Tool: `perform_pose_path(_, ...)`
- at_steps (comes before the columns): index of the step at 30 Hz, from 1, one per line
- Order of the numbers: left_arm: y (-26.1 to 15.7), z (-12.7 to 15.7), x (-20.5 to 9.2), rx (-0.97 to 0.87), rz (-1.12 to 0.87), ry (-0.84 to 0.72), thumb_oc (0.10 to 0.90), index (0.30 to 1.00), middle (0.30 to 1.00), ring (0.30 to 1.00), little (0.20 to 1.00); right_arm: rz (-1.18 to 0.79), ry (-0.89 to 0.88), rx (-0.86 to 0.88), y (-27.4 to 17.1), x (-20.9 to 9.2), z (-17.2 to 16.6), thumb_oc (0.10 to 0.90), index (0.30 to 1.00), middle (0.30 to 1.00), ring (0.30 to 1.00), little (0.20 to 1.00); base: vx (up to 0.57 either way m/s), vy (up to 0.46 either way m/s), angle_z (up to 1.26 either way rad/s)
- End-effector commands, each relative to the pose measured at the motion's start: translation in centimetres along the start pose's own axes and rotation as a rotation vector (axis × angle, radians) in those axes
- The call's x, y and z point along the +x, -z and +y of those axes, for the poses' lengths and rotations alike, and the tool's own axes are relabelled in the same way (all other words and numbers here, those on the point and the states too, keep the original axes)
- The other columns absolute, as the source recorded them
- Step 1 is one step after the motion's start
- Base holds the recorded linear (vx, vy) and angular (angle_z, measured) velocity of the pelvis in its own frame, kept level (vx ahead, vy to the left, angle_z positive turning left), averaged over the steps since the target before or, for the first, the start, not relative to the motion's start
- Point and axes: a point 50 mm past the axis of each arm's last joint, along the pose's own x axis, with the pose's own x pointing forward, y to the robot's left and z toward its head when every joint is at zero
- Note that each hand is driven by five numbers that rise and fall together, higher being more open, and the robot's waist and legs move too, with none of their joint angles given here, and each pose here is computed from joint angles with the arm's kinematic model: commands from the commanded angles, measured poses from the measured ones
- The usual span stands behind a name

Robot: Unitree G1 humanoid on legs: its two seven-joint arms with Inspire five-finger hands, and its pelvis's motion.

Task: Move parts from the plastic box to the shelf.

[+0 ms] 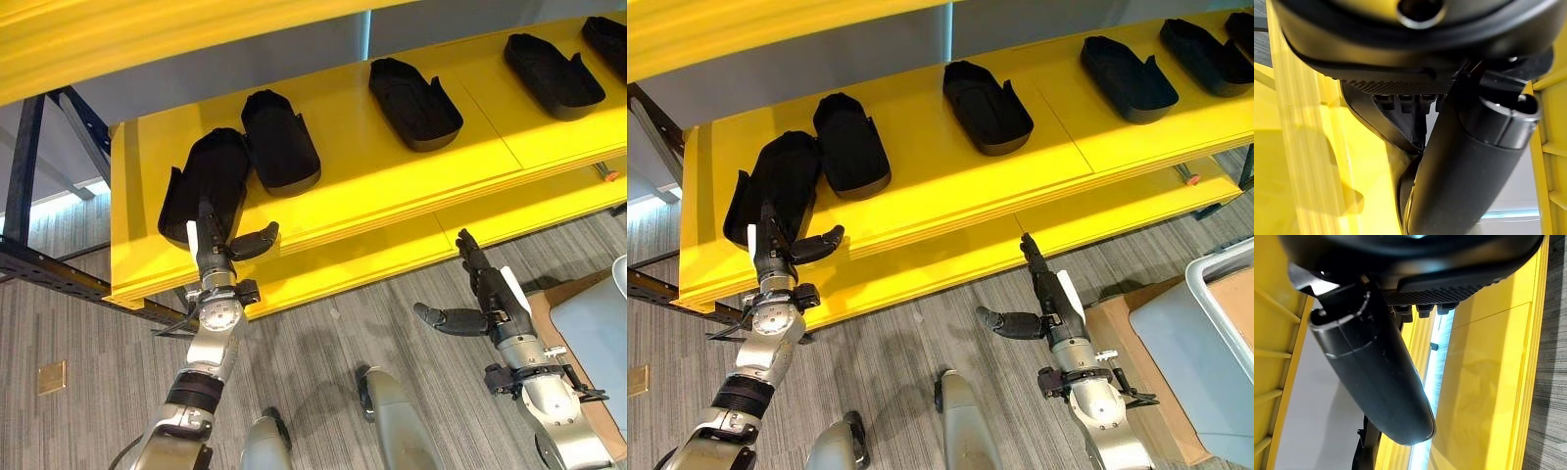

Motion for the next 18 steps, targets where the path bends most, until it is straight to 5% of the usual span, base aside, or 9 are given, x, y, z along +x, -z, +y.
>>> perform_pose_path(1, -4.0, 0.3, 0.5, -0.084, -0.206, 0.006, 0.900, 1.000, 1.000, 1.000, 1.000, -0.247, 0.030, 0.005, -4.3, 1.2, -0.4, 0.900, 1.000, 1.000, 1.000, 1.000, 0.00, 0.000, 0.00)
perform_pose_path(18, -6.8, 3.1, -1.0, -0.071, -0.367, 0.004, 0.900, 1.000, 1.000, 1.000, 1.000, -0.437, 0.015, 0.005, -8.1, 2.4, -0.5, 0.900, 1.000, 1.000, 1.000, 1.000, 0.00, 0.003, 0.01)
